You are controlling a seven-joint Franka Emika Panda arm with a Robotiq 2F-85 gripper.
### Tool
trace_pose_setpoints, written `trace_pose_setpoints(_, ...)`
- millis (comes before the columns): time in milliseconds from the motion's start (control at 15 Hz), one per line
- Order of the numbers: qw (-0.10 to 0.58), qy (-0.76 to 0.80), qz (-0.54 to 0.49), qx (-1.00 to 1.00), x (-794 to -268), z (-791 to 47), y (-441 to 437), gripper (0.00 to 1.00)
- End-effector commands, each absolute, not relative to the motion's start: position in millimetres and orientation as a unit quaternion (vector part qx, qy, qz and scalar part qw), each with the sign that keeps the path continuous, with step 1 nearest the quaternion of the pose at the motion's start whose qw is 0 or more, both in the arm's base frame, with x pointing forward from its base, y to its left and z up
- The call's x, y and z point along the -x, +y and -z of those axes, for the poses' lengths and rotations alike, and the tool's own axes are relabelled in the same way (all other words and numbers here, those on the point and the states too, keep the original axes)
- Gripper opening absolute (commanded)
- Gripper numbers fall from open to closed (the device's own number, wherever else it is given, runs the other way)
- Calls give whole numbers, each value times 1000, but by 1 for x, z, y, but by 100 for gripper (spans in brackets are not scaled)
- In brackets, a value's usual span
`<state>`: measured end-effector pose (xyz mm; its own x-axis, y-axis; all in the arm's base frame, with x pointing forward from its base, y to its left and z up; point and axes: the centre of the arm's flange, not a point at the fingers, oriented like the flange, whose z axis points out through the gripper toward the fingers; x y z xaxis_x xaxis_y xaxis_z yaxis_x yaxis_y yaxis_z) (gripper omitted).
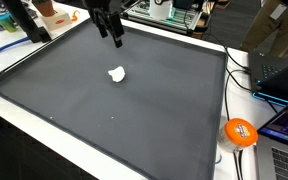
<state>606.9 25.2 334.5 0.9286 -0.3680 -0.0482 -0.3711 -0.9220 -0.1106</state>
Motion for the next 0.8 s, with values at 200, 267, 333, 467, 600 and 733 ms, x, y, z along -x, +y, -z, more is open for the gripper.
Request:
trace_pose_setpoints(200,-7,198,30,980,-651,-377,53,100)
trace_pose_setpoints(267,-30,199,34,979,-656,-382,57,100)
trace_pose_setpoints(333,-53,197,33,978,-660,-387,62,100)
trace_pose_setpoints(467,-91,195,34,976,-670,-392,75,100)
trace_pose_setpoints(600,-126,190,28,973,-679,-390,90,100)
trace_pose_setpoints(733,-154,180,18,971,-690,-384,105,100)
